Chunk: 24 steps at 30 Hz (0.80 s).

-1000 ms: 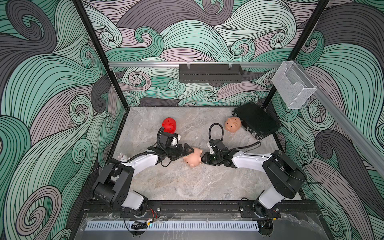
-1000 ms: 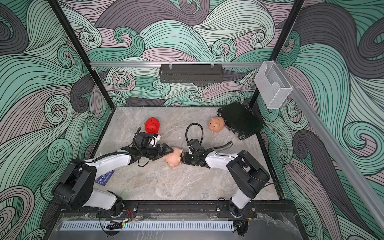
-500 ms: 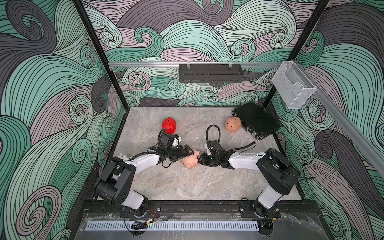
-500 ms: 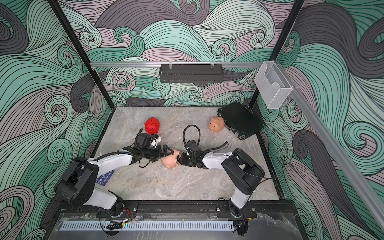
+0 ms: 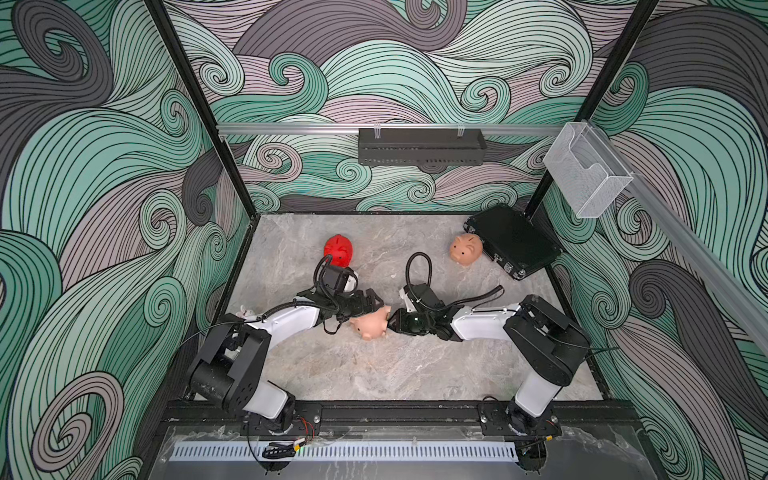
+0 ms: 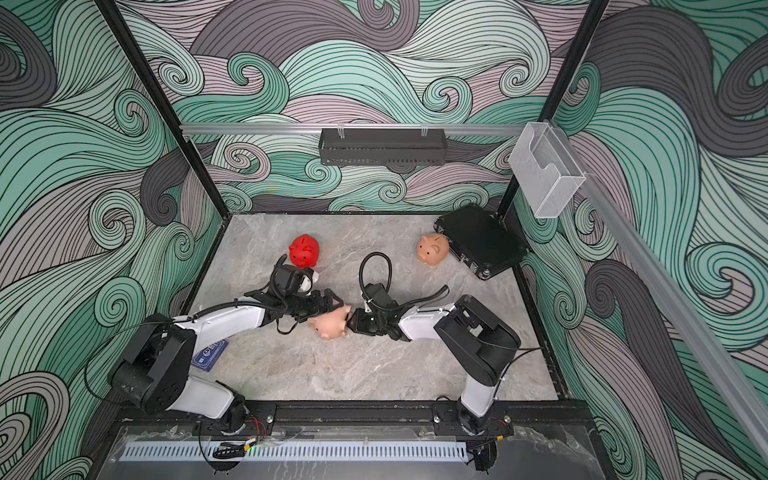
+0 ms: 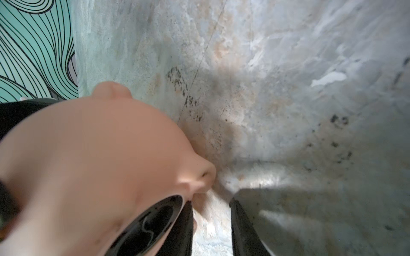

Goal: Open piggy banks
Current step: Adjust the piggy bank at the center of the board.

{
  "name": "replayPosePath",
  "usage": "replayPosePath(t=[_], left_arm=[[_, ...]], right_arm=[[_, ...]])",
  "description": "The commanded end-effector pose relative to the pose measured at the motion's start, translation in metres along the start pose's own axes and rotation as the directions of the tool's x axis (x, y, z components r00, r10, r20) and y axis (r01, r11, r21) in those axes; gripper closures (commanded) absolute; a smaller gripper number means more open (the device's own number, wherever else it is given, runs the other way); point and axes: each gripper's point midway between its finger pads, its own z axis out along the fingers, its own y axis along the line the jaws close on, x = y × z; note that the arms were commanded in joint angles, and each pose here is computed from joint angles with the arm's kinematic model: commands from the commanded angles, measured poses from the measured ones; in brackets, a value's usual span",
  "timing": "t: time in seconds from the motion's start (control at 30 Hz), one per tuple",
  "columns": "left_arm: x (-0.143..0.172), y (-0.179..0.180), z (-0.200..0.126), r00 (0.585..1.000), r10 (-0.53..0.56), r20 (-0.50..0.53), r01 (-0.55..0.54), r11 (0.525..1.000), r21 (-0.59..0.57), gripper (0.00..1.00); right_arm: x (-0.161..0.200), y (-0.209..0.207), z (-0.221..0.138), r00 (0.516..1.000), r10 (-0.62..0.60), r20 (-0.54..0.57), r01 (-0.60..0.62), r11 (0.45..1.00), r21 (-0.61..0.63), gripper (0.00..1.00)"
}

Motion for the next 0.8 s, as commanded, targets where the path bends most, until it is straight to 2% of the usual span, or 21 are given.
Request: replayPosePath(t=[0.0,0.33,0.77], left_arm=[[0.006,-0.004,-0.008,1.0,0.021,-0.015,-0.021,1.0,-0.001,0.01],[-0.002,-0.025,-0.043,0.994,0.091,0.065,-0.093,0.995,0.032,0.01],[0.021,-0.007,-0.036,0.997,0.081,0.013,-0.081,0.997,0.018,0.01]], right_arm=[[-0.005,0.006,-0.011,0.999,-0.017,0.05,0.017,1.0,-0.006,0.69],[0.005,0.0,-0.008,0.999,-0.015,0.028,0.015,1.0,0.002,0.69],[0.007,0.011,-0.003,0.999,-0.031,0.011,0.031,0.999,-0.014,0.69]])
